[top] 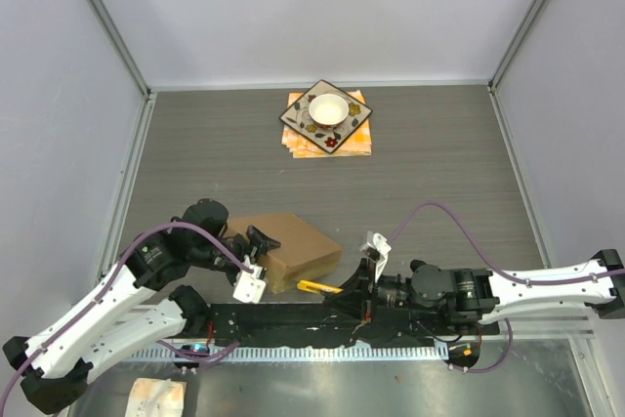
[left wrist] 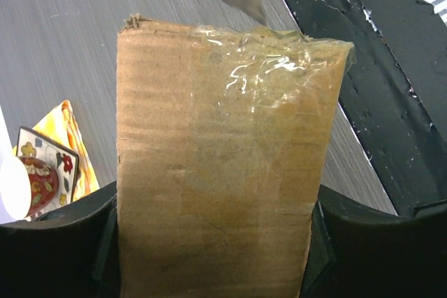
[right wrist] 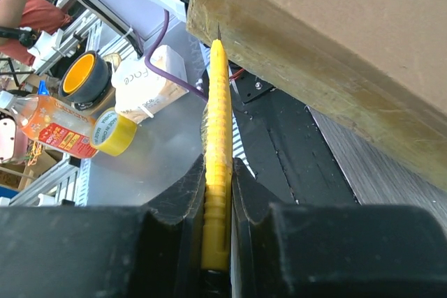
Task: Unpack the express box
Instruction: Cut the express box at the center of the board.
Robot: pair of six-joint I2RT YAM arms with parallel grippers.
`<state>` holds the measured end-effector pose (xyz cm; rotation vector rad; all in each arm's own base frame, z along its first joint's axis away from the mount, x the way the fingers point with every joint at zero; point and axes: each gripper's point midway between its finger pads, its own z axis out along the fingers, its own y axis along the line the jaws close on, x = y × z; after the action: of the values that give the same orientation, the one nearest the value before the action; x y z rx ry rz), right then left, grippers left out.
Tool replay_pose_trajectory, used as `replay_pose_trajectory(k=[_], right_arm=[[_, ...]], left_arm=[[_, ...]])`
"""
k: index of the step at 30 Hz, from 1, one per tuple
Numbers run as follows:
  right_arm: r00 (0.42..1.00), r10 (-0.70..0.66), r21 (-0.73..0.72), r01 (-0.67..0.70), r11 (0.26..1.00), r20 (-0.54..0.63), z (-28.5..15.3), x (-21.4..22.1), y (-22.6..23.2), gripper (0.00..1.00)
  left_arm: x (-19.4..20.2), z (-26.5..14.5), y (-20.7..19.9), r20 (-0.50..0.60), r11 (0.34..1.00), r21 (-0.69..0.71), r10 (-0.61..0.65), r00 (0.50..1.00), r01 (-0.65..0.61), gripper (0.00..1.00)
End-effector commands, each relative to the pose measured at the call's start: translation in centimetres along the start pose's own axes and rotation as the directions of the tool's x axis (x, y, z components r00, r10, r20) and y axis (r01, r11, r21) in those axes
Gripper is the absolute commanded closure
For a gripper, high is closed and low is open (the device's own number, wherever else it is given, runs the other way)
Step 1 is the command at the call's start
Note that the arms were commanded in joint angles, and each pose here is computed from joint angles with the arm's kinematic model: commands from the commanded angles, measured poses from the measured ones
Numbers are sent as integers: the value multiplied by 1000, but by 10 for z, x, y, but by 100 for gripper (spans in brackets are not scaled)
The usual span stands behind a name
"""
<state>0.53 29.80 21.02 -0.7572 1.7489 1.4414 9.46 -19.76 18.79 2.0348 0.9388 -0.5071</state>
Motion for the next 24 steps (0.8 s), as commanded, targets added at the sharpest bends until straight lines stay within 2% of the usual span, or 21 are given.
replay_pose_trajectory(k=[1,10,24], right_arm=[[992,17,-97,-5,995,126,7,-35,27,99],[987,25,-106,-8,994,158,2,-44,29,99],[986,21,-44,-14,999,167,1,-42,15,99]], left_arm=[[2,6,-6,6,997,18,-82,997,81,89],[17,9,-11,-59,997,11,-72,996,73,89],[11,6,-10,-44,998,4,-68,997,68,88]])
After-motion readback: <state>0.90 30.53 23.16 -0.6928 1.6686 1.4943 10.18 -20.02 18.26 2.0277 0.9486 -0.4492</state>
